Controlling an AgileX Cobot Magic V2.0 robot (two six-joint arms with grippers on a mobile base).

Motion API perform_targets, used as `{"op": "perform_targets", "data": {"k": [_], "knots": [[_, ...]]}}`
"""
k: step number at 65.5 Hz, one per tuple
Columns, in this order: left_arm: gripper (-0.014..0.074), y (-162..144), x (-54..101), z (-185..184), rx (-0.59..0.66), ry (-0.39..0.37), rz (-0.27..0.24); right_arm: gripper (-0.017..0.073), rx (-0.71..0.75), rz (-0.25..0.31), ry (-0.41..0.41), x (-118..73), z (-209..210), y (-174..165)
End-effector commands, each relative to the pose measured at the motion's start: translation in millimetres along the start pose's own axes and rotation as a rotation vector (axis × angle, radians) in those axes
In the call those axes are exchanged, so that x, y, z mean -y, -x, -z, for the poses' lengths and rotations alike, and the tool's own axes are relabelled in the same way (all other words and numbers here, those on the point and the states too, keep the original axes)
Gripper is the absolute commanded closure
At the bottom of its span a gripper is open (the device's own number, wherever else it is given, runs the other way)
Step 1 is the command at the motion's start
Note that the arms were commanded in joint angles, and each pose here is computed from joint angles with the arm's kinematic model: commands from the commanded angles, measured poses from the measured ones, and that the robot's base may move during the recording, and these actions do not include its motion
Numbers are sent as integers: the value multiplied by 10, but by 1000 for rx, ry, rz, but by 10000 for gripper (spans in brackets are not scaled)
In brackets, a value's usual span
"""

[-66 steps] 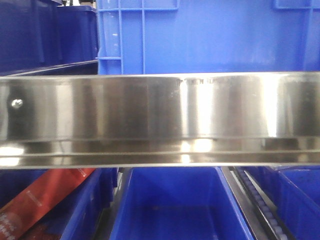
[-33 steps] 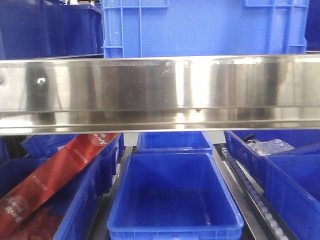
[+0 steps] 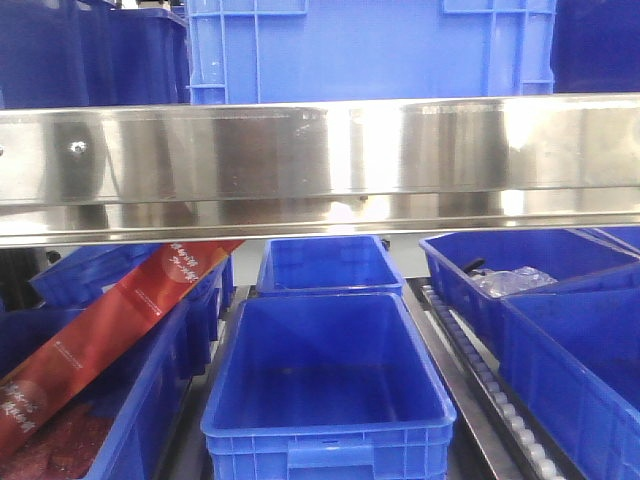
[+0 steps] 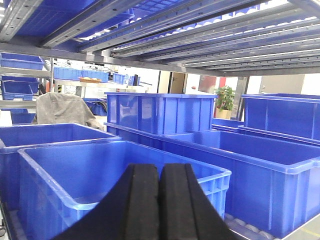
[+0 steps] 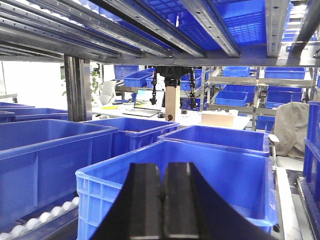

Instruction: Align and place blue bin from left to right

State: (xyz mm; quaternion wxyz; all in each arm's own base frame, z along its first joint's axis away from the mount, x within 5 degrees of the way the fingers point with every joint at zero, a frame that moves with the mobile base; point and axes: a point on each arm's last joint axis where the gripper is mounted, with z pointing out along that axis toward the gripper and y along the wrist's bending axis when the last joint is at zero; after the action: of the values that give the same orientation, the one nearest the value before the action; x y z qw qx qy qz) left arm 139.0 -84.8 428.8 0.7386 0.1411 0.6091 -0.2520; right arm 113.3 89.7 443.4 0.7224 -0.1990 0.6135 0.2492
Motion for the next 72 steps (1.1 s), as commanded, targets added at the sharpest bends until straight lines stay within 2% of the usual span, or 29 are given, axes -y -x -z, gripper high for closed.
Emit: {"op": "perform_targets", "data": {"k": [1, 21, 27, 31, 39, 42, 48, 63, 72], "knots": [[704, 24, 12, 14, 21, -10, -4, 638, 17, 22, 7, -6, 8, 22], [704, 24, 12, 14, 21, -10, -4, 638, 15, 24, 1, 2, 46, 17], [704, 24, 12, 14, 21, -10, -4, 638, 46, 134, 28, -15, 169, -50], [704, 24, 12, 14, 21, -10, -4, 638, 87, 173, 28, -5, 282, -126], [704, 24, 12, 14, 21, -10, -4, 638, 152, 207, -71, 107, 495, -378], [704, 24, 12, 14, 21, -10, -4, 638, 149, 190, -123, 159, 564, -490], [704, 24, 12, 14, 21, -10, -4, 638, 106, 181, -231, 254, 702, -732], [704, 24, 12, 14, 21, -10, -4, 638, -49, 192, -431, 346, 1049, -1230], [704, 24, 12, 14, 21, -10, -4, 638, -67, 192, -458, 324, 1188, -1474]]}}
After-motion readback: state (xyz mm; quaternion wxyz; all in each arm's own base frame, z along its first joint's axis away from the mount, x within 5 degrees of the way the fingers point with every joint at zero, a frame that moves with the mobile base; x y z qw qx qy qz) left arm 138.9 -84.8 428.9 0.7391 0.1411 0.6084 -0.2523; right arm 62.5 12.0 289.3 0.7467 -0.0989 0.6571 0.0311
